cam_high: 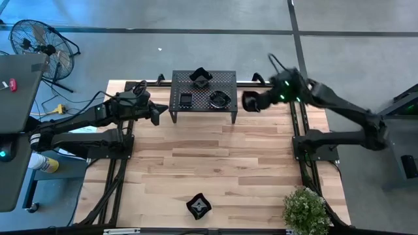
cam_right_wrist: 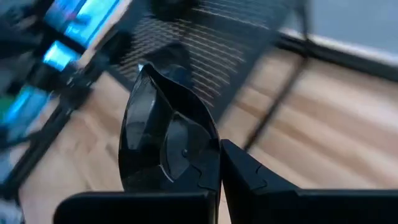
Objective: Pick & Place Mini shaped plates
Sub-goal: Stack the black leaf shaped plate on top of the black leaf shaped plate on the shelf
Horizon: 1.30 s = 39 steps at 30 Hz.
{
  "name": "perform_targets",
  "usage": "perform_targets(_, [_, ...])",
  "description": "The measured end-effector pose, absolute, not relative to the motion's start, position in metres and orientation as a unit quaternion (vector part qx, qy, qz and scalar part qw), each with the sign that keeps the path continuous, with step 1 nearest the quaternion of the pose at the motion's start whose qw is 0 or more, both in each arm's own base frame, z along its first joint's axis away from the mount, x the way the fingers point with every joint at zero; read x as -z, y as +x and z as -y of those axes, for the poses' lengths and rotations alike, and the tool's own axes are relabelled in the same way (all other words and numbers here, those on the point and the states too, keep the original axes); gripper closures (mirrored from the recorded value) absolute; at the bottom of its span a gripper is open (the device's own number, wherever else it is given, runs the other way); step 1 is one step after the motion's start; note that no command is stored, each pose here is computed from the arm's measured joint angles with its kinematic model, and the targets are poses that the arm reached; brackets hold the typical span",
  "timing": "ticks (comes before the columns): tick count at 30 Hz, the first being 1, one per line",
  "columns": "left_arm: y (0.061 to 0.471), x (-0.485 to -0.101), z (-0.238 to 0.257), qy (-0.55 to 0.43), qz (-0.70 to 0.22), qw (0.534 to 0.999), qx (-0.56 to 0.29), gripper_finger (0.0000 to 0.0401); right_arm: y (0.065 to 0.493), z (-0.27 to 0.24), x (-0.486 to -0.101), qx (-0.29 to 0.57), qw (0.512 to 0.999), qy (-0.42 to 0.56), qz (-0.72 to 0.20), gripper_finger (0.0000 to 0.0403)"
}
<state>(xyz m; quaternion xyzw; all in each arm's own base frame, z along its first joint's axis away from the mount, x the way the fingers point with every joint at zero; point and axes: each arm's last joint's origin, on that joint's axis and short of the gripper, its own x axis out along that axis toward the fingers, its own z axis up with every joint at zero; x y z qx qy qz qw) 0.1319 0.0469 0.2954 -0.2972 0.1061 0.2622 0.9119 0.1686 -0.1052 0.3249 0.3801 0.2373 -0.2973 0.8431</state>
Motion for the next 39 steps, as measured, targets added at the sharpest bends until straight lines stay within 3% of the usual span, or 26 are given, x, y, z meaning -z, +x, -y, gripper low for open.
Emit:
perform_targets(7, [0.134,-0.299,-0.046,-0.279,-0.099,0.928,-0.225,0.0397,0.251,0.160,-0.350,0.143,0.897,0.272,-0.319,0.0399])
perform_targets(16, [0.134,-0.298,-0.045,-0.278,-0.111,0.931,-0.207,0.0397,0.325,0.219,-0.337,0.055,0.883,0.183,-0.429,0.0399])
perform_targets(35, [0.135,-0.298,-0.044,-0.266,-0.119,0.937,-0.194,0.0397,0.344,0.232,-0.322,0.036,0.870,0.172,-0.460,0.0397])
perform_targets(39, [0.135,-0.298,-0.044,-0.265,-0.119,0.937,-0.195,0.0397,0.344,0.232,-0.322,0.041,0.869,0.173,-0.461,0.0379])
